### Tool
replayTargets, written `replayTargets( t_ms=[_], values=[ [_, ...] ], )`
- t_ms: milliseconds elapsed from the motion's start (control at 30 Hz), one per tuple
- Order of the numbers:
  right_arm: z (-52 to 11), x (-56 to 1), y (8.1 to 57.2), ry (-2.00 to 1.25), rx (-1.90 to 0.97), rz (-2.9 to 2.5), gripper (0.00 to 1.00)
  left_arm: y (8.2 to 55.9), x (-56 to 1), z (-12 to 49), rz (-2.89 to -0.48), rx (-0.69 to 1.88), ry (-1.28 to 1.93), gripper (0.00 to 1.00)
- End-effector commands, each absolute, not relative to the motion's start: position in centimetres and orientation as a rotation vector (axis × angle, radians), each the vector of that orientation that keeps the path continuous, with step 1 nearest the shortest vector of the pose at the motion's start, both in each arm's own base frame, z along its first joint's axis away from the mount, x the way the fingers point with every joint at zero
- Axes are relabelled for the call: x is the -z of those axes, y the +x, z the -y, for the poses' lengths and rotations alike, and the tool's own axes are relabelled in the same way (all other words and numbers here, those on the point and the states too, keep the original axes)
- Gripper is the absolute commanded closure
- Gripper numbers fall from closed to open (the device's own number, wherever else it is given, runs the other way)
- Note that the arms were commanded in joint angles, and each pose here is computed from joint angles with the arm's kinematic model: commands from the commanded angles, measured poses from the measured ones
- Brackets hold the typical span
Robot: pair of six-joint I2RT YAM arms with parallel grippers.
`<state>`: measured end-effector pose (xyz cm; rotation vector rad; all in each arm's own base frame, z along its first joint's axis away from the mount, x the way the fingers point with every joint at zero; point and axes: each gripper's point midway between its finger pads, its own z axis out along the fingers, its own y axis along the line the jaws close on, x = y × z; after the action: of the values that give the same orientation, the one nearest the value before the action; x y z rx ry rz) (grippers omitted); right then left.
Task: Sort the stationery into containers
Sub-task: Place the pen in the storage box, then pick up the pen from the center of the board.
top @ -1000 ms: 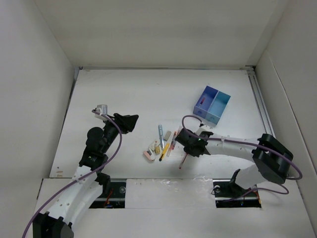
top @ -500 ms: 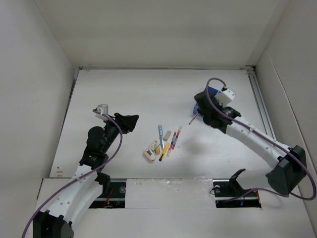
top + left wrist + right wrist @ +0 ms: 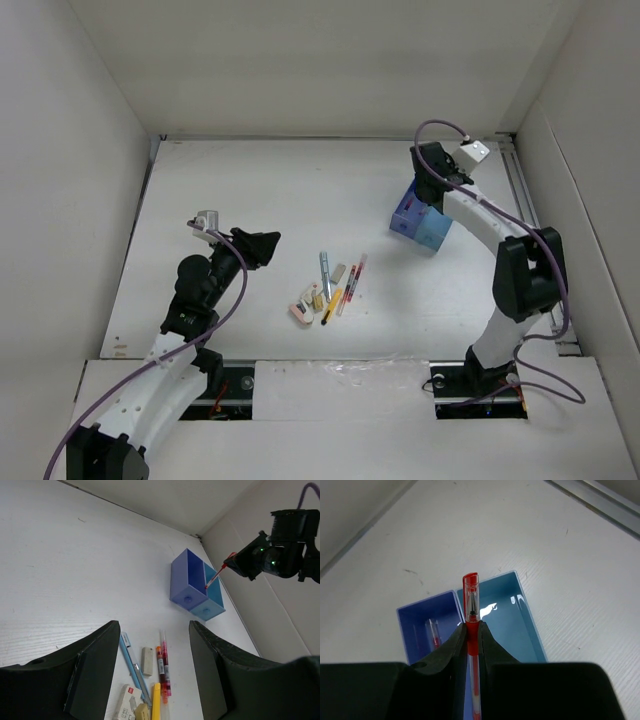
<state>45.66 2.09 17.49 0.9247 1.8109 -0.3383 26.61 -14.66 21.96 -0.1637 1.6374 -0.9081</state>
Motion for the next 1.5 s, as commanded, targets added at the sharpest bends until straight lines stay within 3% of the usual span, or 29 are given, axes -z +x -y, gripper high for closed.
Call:
replayTargets(
  t_ms=[0, 367, 433, 567, 700, 767, 833, 867, 900, 933, 1033, 1100, 1200, 1300, 1467],
  values=[
    [-1.8, -19.3, 47.4, 0.904, 0.383, -1.751, 1.00, 26.6, -24.3, 14.8, -1.559, 0.931, -0.142, 0.46],
    [-5.2, -17.2, 47.9, 0.851, 0.339, -1.805, 0.98, 26.9, -23.6, 14.8, -1.585, 0.919, -0.156, 0.46],
    [-5.7, -17.0, 47.8, 0.848, 0.325, -1.817, 0.91, 26.8, -23.8, 14.7, -1.576, 0.921, -0.154, 0.46],
    [-6.6, -17.0, 47.6, 0.830, 0.294, -1.841, 0.66, 26.8, -23.8, 14.7, -1.576, 0.921, -0.154, 0.46],
    [-6.8, -19.0, 46.9, 0.828, 0.263, -1.822, 0.50, 26.8, -23.8, 14.7, -1.576, 0.921, -0.154, 0.46],
    [-8.5, -19.9, 46.4, 0.799, 0.207, -1.836, 0.47, 26.7, -23.8, 14.9, -1.578, 0.929, -0.145, 0.46],
    [-9.6, -20.7, 45.3, 0.772, 0.157, -1.846, 0.48, 26.7, -23.8, 14.9, -1.578, 0.929, -0.145, 0.46],
    [-11.5, -20.4, 44.3, 0.736, 0.074, -1.887, 0.59, 26.7, -23.8, 14.9, -1.578, 0.929, -0.145, 0.46],
    [-12.5, -19.9, 43.7, 0.708, 0.034, -1.922, 0.59, 26.7, -23.8, 14.9, -1.578, 0.929, -0.145, 0.46],
    [-13.6, -19.5, 43.1, 0.690, -0.012, -1.951, 0.75, 26.7, -23.8, 14.9, -1.578, 0.929, -0.145, 0.46],
    [-18.2, -17.1, 39.8, 0.565, -0.155, -2.075, 0.99, 26.6, -24.1, 14.8, -1.569, 0.930, -0.143, 0.46],
    [-22.0, -15.8, 37.4, 0.454, -0.245, -2.142, 0.99, 26.7, -23.8, 14.9, -1.578, 0.929, -0.145, 0.46],
    [-24.9, -13.8, 34.8, 0.375, -0.280, -2.200, 0.88, 26.6, -24.1, 15.0, -1.569, 0.938, -0.134, 0.46],
    [-27.0, -11.5, 32.9, 0.330, -0.259, -2.254, 0.67, 26.6, -24.1, 15.0, -1.569, 0.938, -0.134, 0.46],
    [-26.8, -7.7, 32.6, 0.336, -0.170, -2.305, 0.56, 26.5, -24.2, 15.0, -1.568, 0.939, -0.134, 0.46]
  ],
)
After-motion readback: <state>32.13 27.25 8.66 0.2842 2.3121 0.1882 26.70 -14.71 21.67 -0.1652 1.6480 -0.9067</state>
